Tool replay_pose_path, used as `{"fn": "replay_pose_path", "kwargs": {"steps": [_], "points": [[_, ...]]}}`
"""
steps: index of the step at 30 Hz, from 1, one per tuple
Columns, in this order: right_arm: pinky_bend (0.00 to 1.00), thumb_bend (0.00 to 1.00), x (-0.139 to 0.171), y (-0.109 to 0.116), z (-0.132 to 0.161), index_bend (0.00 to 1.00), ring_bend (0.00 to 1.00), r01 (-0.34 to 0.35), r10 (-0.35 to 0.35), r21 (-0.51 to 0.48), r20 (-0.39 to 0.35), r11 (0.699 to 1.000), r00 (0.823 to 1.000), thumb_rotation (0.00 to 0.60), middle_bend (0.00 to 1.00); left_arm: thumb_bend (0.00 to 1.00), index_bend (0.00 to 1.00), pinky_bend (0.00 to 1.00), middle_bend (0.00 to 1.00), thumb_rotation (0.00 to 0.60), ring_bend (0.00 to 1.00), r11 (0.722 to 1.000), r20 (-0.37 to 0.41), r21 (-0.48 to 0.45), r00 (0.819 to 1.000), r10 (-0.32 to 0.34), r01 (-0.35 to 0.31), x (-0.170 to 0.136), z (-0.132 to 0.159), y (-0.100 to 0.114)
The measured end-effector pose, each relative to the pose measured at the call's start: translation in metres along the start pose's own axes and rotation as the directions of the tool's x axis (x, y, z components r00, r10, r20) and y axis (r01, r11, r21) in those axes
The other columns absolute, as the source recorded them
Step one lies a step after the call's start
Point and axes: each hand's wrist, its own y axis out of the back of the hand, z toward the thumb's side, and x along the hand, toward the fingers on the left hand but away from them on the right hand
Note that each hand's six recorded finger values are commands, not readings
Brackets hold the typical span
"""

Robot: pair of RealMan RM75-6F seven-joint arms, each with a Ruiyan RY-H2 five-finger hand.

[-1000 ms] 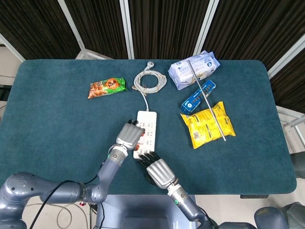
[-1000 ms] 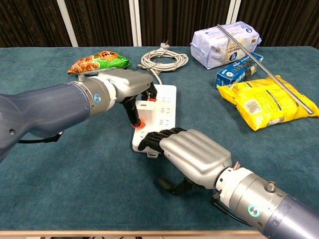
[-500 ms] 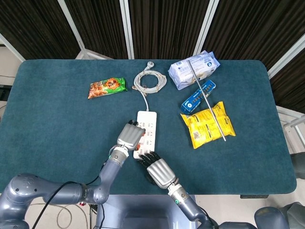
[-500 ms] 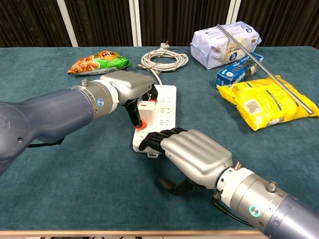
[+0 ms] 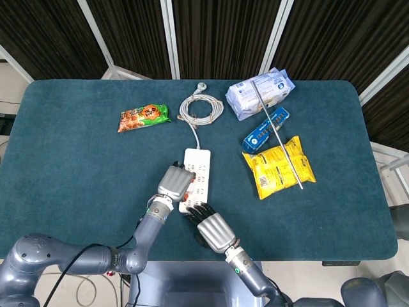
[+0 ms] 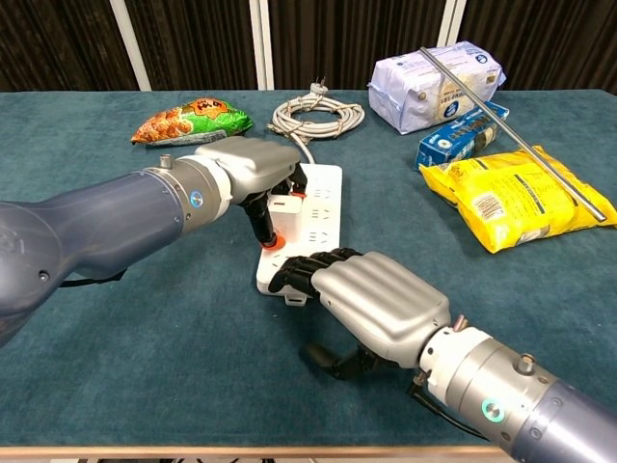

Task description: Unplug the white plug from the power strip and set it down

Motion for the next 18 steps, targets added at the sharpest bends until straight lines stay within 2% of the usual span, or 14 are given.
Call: {"fn": "replay_pose_path", "kwargs": {"steps": [6,18], "points": [[0.19,0.50,0.0002,-0.0016,0.0022,0.22,0.18,-0.002,0.002,-0.002,-0.003,1.000,1.000,0.600,0.20,0.32,0.80,0.25,0.81,0.600,0.34,1.000,0.003,-0.002,1.000,0.010,-0.010,0.0004,0.0023,0.0005],[0.19,0.50,0.0017,-0.0037,0.0042,0.22,0.18,-0.007,0.007,0.001,-0.006,1.000,1.000,0.600,0.20,0.32,0.82,0.27,0.83,0.600,0.37,0.999,-0.006,-0.013,1.000,0.030,-0.030,0.0009,-0.0002,0.0035]]}}
